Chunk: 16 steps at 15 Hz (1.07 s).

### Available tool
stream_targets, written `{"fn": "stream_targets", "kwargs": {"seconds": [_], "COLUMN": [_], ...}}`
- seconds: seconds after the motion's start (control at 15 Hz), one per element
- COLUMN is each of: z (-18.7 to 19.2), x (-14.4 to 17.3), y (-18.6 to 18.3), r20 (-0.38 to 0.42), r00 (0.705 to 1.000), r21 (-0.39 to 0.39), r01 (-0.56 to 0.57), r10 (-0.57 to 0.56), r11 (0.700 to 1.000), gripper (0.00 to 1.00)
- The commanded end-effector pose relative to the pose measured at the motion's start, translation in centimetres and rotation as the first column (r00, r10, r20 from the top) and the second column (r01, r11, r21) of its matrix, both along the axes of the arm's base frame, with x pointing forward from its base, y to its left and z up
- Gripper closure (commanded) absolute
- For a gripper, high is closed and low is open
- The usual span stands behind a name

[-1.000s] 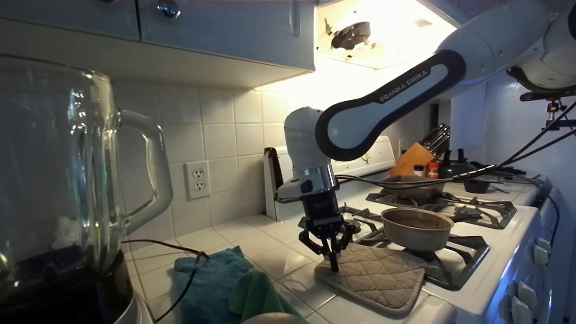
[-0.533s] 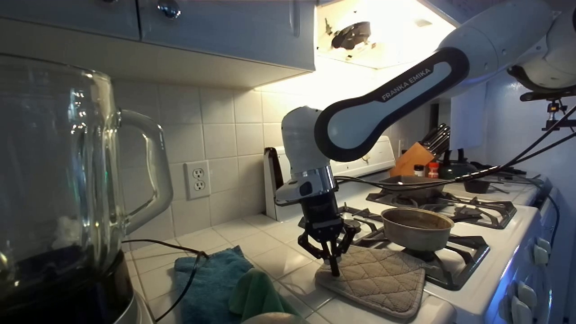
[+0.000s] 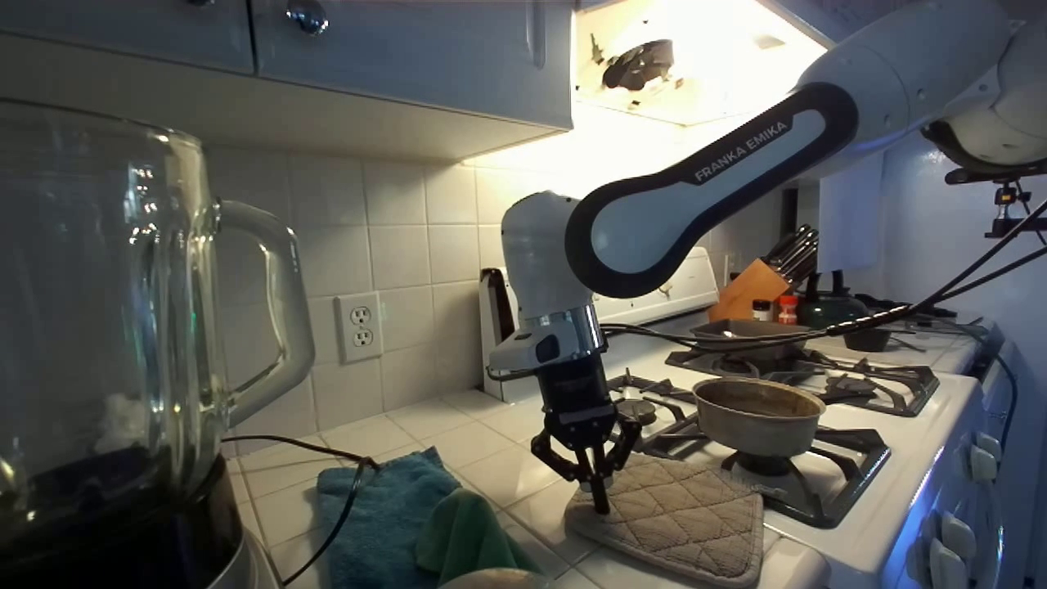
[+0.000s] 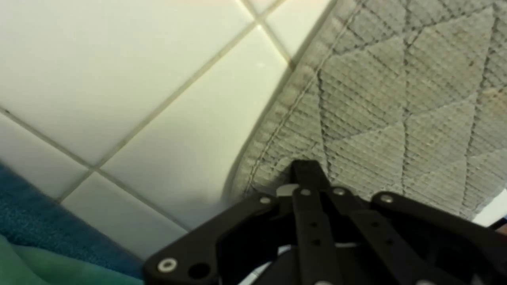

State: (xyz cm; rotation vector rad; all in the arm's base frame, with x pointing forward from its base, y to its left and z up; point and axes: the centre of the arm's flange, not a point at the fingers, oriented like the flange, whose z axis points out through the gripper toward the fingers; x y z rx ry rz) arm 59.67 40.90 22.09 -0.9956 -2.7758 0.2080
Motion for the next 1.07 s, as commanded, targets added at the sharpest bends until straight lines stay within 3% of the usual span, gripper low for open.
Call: {"fn": "stream_targets", "kwargs": {"seconds": [0.0,1.0], "z": [-0.5,-0.7], "x": [1.2,3.3], "y": [1.6,4.3], "r20": [-0.002,0.045], "r00": [1.0,0.998], "r21": [0.024,0.058], "r01": [-0.01,0.029], "r10": [0.01,-0.031], "r11": [1.0,0.998], "gripper": [1.0,1.0]}}
